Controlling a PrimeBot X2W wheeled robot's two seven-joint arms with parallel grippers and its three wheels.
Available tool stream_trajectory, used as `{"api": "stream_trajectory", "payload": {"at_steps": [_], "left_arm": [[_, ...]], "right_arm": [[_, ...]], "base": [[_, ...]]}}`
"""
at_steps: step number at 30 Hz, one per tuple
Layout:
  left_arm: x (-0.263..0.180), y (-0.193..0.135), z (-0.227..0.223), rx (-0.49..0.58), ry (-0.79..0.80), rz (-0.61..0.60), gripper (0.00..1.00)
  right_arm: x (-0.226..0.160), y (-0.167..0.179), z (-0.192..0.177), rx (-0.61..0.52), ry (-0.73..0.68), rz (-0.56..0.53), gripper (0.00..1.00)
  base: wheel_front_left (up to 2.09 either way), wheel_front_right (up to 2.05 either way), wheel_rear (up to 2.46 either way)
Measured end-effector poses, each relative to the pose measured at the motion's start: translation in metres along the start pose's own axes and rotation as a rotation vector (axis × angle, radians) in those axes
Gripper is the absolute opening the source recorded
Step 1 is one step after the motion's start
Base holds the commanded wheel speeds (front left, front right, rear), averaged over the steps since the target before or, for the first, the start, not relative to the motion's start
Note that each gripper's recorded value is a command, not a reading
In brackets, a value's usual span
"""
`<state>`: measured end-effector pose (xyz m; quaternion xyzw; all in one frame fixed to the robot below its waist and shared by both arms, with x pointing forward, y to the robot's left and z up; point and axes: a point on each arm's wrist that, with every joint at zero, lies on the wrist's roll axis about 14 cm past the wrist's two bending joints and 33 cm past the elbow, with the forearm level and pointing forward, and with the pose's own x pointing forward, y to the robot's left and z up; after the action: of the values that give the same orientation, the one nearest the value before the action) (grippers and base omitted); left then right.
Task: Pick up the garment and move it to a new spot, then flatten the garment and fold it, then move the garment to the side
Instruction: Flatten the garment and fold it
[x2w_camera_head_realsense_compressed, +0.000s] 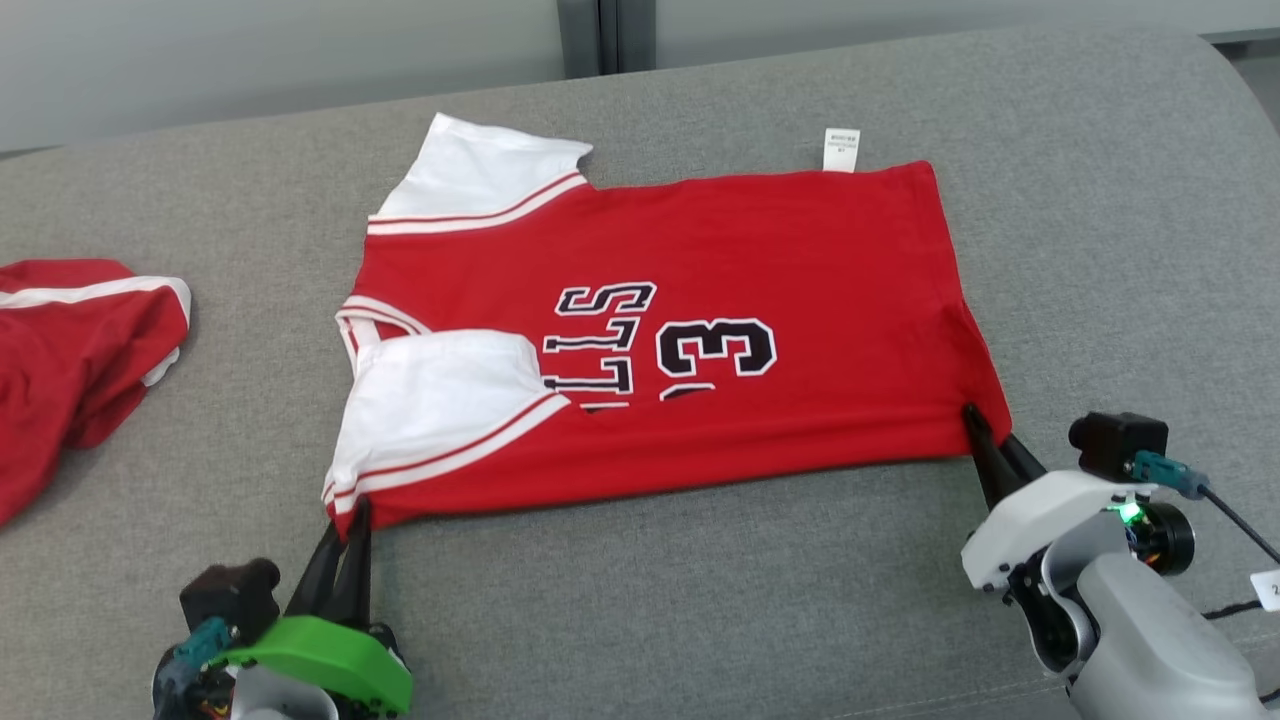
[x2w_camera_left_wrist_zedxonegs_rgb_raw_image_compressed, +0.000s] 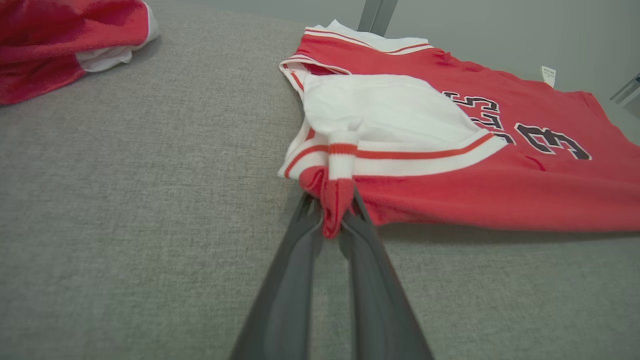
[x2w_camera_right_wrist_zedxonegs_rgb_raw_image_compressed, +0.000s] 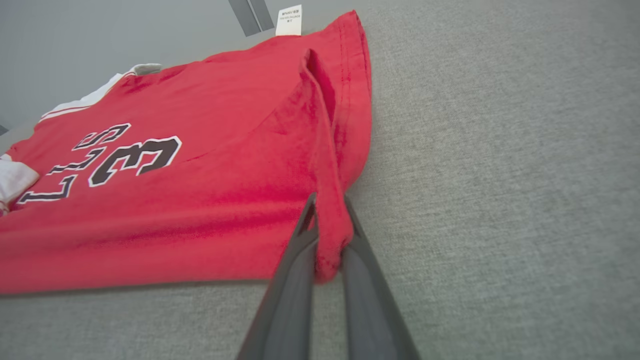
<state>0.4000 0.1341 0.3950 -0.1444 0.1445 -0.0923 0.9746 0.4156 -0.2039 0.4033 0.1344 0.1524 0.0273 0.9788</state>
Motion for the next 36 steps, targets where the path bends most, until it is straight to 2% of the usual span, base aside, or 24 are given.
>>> {"api": "stream_trajectory", "payload": {"at_steps": [13, 14, 15, 16, 22, 26, 29, 36], "left_arm": [[-0.057, -0.002, -0.023, -0.031, 0.027, 0.074, 0.0], [-0.058, -0.002, -0.023, -0.024, 0.028, 0.075, 0.45], [-0.058, 0.0, -0.023, -0.019, 0.026, 0.077, 1.0], [-0.058, 0.001, -0.022, -0.019, 0.023, 0.081, 1.0], [-0.056, 0.009, -0.008, 0.026, -0.018, 0.095, 1.0], [-0.048, 0.012, 0.03, 0.09, -0.131, 0.104, 1.0], [-0.046, 0.014, 0.055, 0.16, -0.202, 0.106, 1.0], [-0.041, 0.02, 0.105, 0.224, -0.35, 0.147, 1.0]], "right_arm": [[-0.042, -0.002, -0.031, 0.052, 0.049, -0.003, 0.0], [-0.043, -0.002, -0.034, 0.057, 0.063, -0.004, 0.22], [-0.043, -0.001, -0.034, 0.06, 0.063, -0.003, 0.84], [-0.044, -0.001, -0.033, 0.062, 0.059, -0.005, 1.0], [-0.042, -0.006, -0.014, 0.059, -0.015, -0.027, 1.0], [-0.039, -0.009, 0.01, 0.045, -0.102, -0.036, 1.0], [-0.036, -0.003, 0.031, 0.015, -0.171, -0.021, 1.0], [-0.033, 0.024, 0.088, -0.047, -0.364, 0.021, 1.0]], "base": [[0.0, 0.0, 0.0], [0.0, 0.0, 0.0], [0.0, 0.0, 0.0], [0.0, 0.0, 0.0], [0.0, 0.0, 0.0], [0.0, 0.0, 0.0], [0.0, 0.0, 0.0], [0.0, 0.0, 0.0]]}}
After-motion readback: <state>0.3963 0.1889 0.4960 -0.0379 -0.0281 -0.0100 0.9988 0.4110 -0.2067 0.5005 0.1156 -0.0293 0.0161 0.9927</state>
